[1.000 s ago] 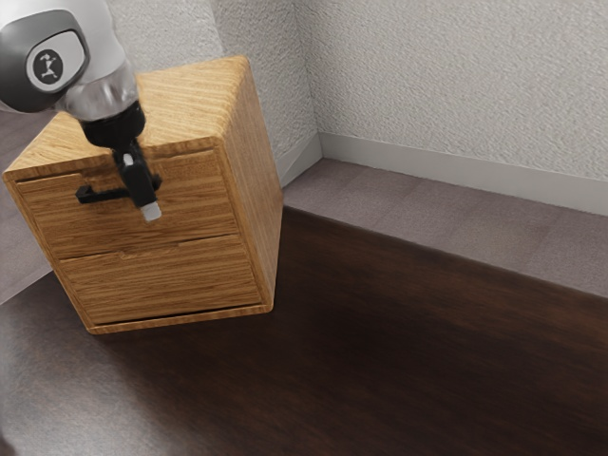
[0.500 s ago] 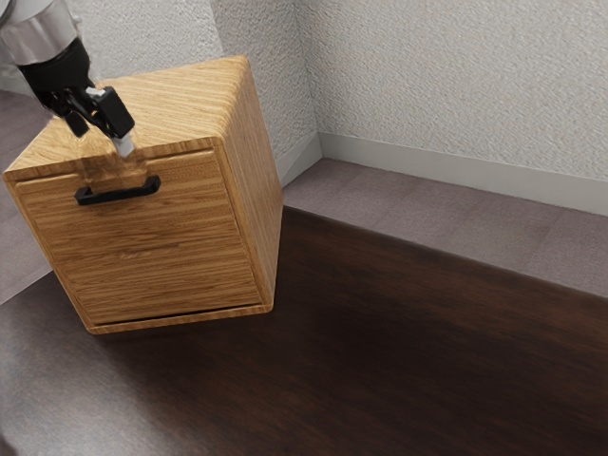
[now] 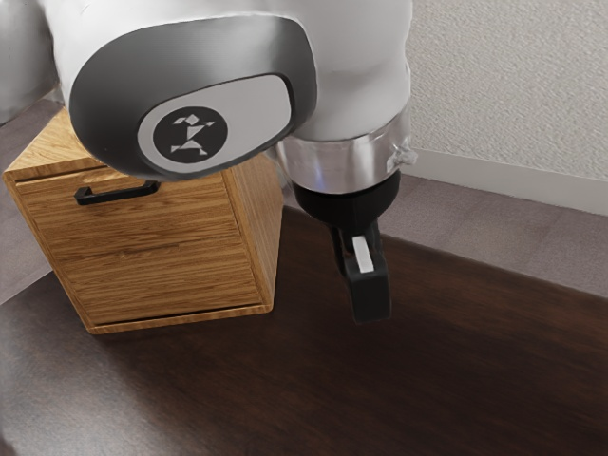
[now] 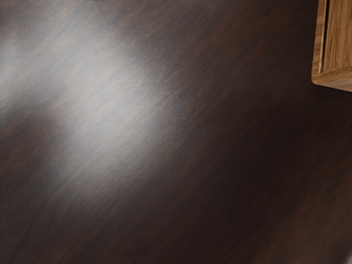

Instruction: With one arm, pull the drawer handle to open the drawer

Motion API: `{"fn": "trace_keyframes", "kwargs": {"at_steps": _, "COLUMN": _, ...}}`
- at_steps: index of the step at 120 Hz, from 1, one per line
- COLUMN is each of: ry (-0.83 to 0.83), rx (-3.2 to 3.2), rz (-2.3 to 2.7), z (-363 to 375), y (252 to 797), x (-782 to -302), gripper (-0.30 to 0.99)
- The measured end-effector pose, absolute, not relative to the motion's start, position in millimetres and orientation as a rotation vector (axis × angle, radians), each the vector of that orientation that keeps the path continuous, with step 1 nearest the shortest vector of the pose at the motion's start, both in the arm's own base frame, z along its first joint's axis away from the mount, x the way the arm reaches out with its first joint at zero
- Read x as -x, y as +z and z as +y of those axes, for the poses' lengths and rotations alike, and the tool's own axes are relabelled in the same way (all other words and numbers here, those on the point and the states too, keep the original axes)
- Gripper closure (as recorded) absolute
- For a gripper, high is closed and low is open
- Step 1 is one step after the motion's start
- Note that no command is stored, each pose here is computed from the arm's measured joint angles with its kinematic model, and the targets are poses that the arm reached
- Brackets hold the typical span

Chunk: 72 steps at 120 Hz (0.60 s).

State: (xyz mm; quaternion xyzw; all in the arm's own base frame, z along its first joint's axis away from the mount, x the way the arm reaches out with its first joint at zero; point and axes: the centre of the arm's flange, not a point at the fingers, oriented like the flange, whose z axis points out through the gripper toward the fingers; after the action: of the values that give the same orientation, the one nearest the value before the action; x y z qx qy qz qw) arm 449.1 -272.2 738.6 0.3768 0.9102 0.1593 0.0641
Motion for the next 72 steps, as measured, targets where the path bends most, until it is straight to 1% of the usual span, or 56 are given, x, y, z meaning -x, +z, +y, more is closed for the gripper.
{"fn": "trace_keyframes", "kwargs": {"at_steps": 10, "ry": 0.475, "rx": -1.189, "rz": 2.774, "z": -287, "y": 716, "x": -453, "gripper": 0.0}}
{"fn": "trace_keyframes", "kwargs": {"at_steps": 19, "ry": 0.458, "rx": -1.19, "rz": 2.809, "z": -283, "y": 703, "x": -460, "gripper": 0.0}}
{"fn": "trace_keyframes", "kwargs": {"at_steps": 27, "ry": 0.443, "rx": -1.14, "rz": 2.854, "z": -264, "y": 697, "x": -473, "gripper": 0.0}}
{"fn": "trace_keyframes", "kwargs": {"at_steps": 37, "ry": 0.436, "rx": -1.05, "rz": 2.941, "z": -222, "y": 682, "x": -487, "gripper": 0.0}}
{"fn": "trace_keyframes", "kwargs": {"at_steps": 45, "ry": 0.376, "rx": -0.966, "rz": 3.006, "z": -161, "y": 678, "x": -459, "gripper": 0.0}}
{"fn": "trace_keyframes", "kwargs": {"at_steps": 50, "ry": 0.323, "rx": -0.852, "rz": 3.038, "z": -99, "y": 678, "x": -426, "gripper": 0.0}}
{"fn": "trace_keyframes", "kwargs": {"at_steps": 57, "ry": 0.279, "rx": -0.758, "rz": 3.016, "z": -50, "y": 680, "x": -382, "gripper": 0.0}}
{"fn": "trace_keyframes", "kwargs": {"at_steps": 63, "ry": 0.295, "rx": -0.714, "rz": 2.98, "z": -29, "y": 684, "x": -361, "gripper": 0.0}}
{"fn": "trace_keyframes", "kwargs": {"at_steps": 72, "ry": 0.396, "rx": -0.688, "rz": 2.921, "z": -16, "y": 691, "x": -353, "gripper": 0.0}}
